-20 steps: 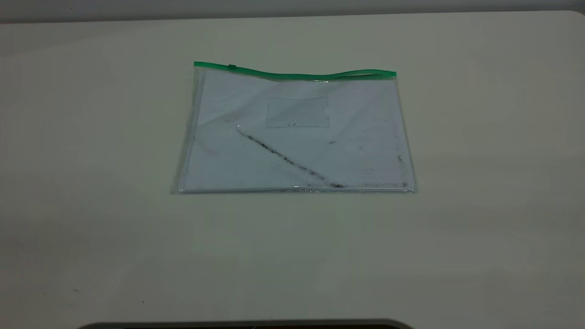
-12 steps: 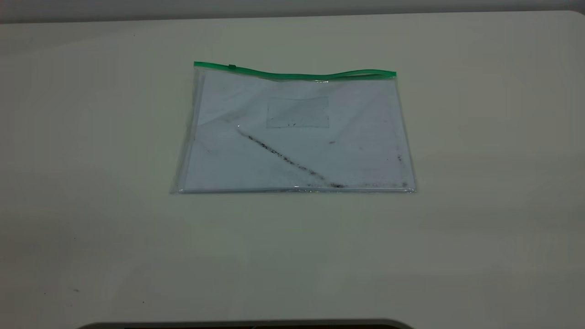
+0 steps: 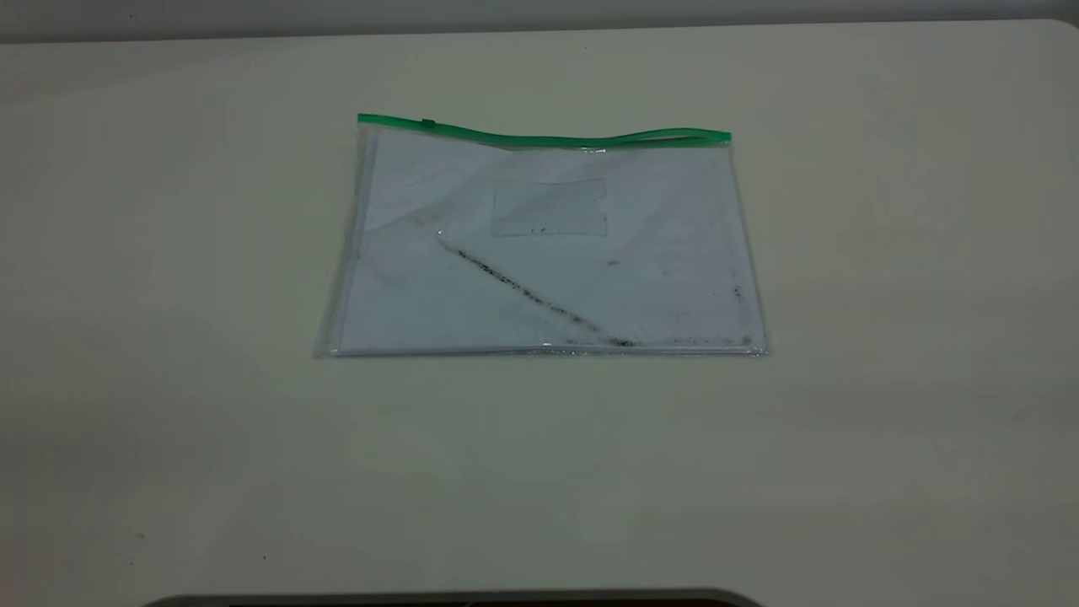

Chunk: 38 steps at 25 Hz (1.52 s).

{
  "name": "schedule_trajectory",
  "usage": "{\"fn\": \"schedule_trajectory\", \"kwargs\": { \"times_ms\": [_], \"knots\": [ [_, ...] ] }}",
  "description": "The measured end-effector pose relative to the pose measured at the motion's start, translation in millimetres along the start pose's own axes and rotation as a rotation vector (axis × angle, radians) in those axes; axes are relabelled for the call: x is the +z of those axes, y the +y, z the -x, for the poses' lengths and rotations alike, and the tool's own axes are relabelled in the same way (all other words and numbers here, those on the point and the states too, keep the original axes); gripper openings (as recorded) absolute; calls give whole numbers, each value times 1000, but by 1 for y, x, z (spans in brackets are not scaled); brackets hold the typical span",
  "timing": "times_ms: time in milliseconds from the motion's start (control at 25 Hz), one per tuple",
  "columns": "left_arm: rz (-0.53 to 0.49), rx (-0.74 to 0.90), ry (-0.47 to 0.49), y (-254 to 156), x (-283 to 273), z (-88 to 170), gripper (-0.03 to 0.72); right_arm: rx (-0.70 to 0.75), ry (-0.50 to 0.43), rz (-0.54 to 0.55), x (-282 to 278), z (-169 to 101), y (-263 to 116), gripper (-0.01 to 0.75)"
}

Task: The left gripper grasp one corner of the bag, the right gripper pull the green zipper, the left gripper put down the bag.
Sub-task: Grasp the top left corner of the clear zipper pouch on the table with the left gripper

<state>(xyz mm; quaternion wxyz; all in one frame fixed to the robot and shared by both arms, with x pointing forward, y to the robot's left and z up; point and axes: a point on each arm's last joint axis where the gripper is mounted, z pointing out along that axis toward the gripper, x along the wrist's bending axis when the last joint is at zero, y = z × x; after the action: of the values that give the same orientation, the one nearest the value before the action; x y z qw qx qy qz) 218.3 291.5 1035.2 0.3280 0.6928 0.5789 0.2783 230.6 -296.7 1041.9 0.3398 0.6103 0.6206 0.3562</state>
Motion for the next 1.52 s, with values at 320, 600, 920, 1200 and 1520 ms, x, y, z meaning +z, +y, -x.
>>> {"fn": "schedule_trajectory", "kwargs": {
  "times_ms": [320,600,920,1200,1520],
  "knots": [
    [13,0,2,1,0,0,507,0,0,0,0,0,0,239],
    [32,0,4,3,0,0,507,9,2,0,0,0,0,239],
    [70,-48,11,7,-1,-1,507,39,51,11,0,-5,2,239],
    [67,-60,70,67,17,-15,507,35,119,-9,36,-10,44,256],
    [-160,-99,38,143,99,-30,507,-39,200,-95,116,-15,78,442]
  ]
}}
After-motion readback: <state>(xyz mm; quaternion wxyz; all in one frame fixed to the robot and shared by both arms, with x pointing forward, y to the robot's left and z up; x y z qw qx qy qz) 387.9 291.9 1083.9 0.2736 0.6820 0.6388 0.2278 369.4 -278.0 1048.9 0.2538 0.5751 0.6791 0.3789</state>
